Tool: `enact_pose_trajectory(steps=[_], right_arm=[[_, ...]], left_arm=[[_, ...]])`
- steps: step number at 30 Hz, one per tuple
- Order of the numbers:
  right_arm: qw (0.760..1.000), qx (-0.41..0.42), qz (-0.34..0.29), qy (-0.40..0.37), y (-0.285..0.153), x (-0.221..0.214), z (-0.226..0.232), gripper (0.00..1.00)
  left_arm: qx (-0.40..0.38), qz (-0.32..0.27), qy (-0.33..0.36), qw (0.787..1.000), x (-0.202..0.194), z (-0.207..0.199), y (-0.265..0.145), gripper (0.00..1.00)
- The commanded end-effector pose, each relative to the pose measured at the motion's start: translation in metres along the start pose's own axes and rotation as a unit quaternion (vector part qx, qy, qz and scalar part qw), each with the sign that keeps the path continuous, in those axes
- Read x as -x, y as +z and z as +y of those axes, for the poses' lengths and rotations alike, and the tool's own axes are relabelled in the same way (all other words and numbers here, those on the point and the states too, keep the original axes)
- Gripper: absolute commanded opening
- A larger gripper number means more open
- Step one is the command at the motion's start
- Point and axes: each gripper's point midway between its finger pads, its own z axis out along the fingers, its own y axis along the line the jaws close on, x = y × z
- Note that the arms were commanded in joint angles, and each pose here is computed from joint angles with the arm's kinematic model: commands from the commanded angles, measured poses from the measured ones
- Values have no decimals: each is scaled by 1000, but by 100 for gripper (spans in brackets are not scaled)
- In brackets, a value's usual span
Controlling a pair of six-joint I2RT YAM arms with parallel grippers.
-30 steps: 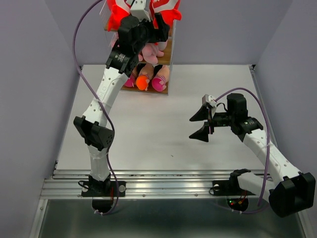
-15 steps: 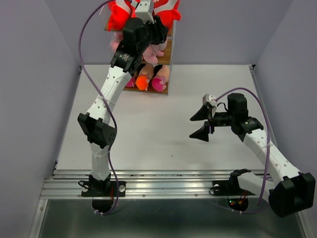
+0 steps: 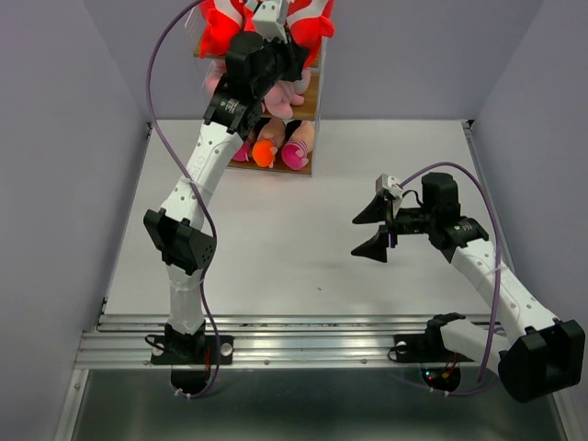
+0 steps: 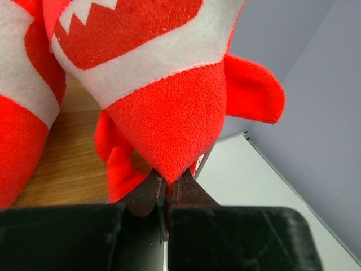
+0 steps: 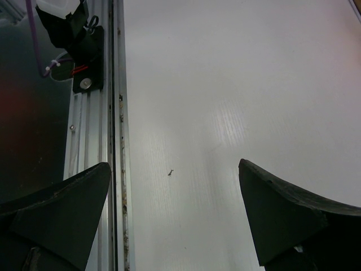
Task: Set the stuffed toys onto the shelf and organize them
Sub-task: Grab a stuffed toy with the left arm
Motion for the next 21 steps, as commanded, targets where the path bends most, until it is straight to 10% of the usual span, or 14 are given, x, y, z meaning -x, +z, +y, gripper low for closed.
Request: enact_pose_trajectory(steps=[1, 21], right_arm=[[1000, -8, -7, -23, -2, 4, -4, 100], [999, -17, -10, -29, -5, 9, -5, 100]], left_arm=[[-57, -99, 42, 993, 82, -36, -32, 0], [-148, -140, 100, 974, 124, -86, -94, 0]])
